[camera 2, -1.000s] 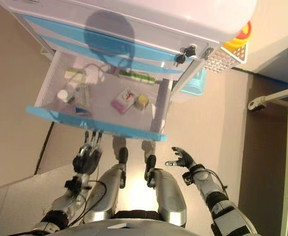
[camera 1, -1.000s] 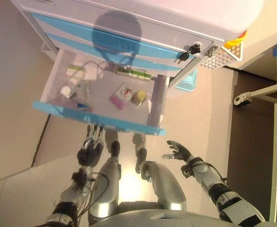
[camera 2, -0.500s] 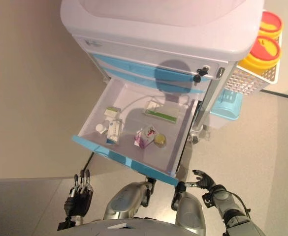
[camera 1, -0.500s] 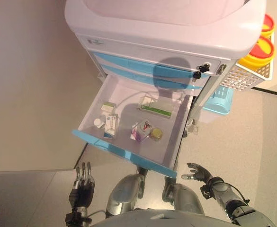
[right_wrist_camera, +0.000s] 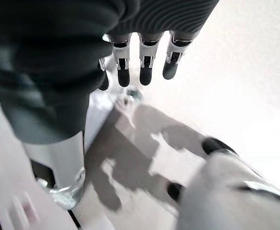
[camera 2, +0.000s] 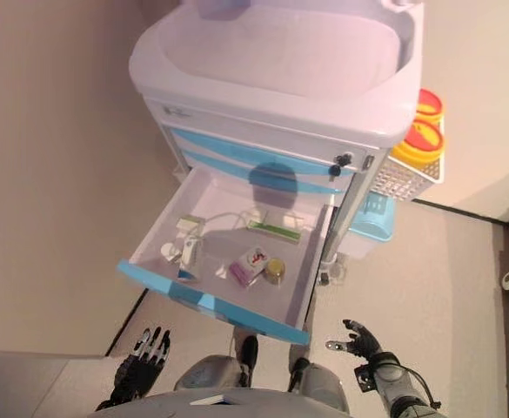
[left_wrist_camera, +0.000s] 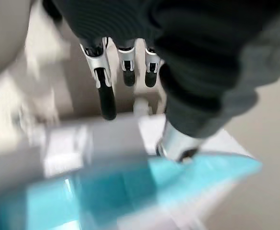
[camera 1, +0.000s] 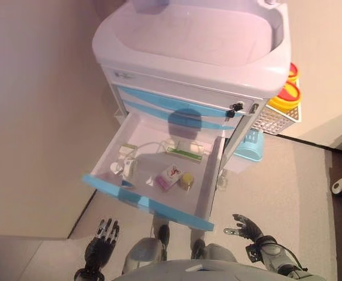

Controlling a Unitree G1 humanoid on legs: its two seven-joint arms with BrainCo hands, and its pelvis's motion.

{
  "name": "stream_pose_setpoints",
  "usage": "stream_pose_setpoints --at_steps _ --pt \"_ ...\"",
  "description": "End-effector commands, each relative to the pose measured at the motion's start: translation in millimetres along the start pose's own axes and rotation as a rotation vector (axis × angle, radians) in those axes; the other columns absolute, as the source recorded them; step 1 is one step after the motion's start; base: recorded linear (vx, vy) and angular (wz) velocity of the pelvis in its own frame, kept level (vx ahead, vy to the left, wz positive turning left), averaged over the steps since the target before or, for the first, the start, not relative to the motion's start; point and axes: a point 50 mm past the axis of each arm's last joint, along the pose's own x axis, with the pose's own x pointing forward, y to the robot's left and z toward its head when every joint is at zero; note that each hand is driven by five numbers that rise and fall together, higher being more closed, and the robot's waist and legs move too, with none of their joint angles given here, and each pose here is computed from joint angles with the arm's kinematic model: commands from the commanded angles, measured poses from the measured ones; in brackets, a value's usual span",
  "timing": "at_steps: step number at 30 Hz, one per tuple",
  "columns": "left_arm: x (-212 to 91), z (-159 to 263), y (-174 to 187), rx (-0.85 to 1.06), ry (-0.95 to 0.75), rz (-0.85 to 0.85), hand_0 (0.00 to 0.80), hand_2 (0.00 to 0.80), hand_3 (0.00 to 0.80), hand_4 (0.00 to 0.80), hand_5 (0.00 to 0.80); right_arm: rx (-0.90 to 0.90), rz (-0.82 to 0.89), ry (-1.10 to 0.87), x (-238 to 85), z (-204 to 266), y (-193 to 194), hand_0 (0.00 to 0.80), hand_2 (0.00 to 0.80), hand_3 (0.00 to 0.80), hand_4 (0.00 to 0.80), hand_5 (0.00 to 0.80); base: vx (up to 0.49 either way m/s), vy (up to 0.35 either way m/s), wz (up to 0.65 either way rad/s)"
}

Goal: Open the drawer and pick up the medicine

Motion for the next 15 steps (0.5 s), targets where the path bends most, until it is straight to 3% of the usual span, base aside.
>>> stream_pose_setpoints --at_steps 1,5,8,11,15 --pt "0.8 6.3 7.1 0.327 0.009 0.194 0.000 0.000 0.000 0.000 0.000 0.157 -0.145 -0.242 4.0 44.6 -22.5 0.000 0.000 0.000 0.000 0.000 0.013 0.043 -0.18" --pt "-5.7 2.4 15.3 0.774 0.086 0.298 0.000 0.000 0.000 0.000 0.000 0.236 -0.186 -0.512 -7.4 101.5 -30.0 0.000 0.000 0.000 0.000 0.000 -0.010 0.041 -0.21" --pt "-13.5 -11.1 23.4 1.054 0.229 0.251 0.000 0.000 0.000 0.000 0.000 0.176 -0.216 -0.741 -27.2 145.7 -39.6 0.000 0.000 0.000 0.000 0.000 -0.036 0.060 -0.20" --pt "-15.9 -20.8 26.9 1.084 0.305 0.235 0.000 0.000 0.000 0.000 0.000 0.074 -0.234 -0.971 -48.6 188.9 -45.6 0.000 0.000 0.000 0.000 0.000 -0.028 0.061 -0.29" --pt "-15.5 -25.8 28.4 0.982 0.314 0.292 0.000 0.000 0.000 0.000 0.000 -0.196 -0.262 -1.249 -78.2 234.8 -32.6 0.000 0.000 0.000 0.000 0.000 -0.039 0.018 -0.16"
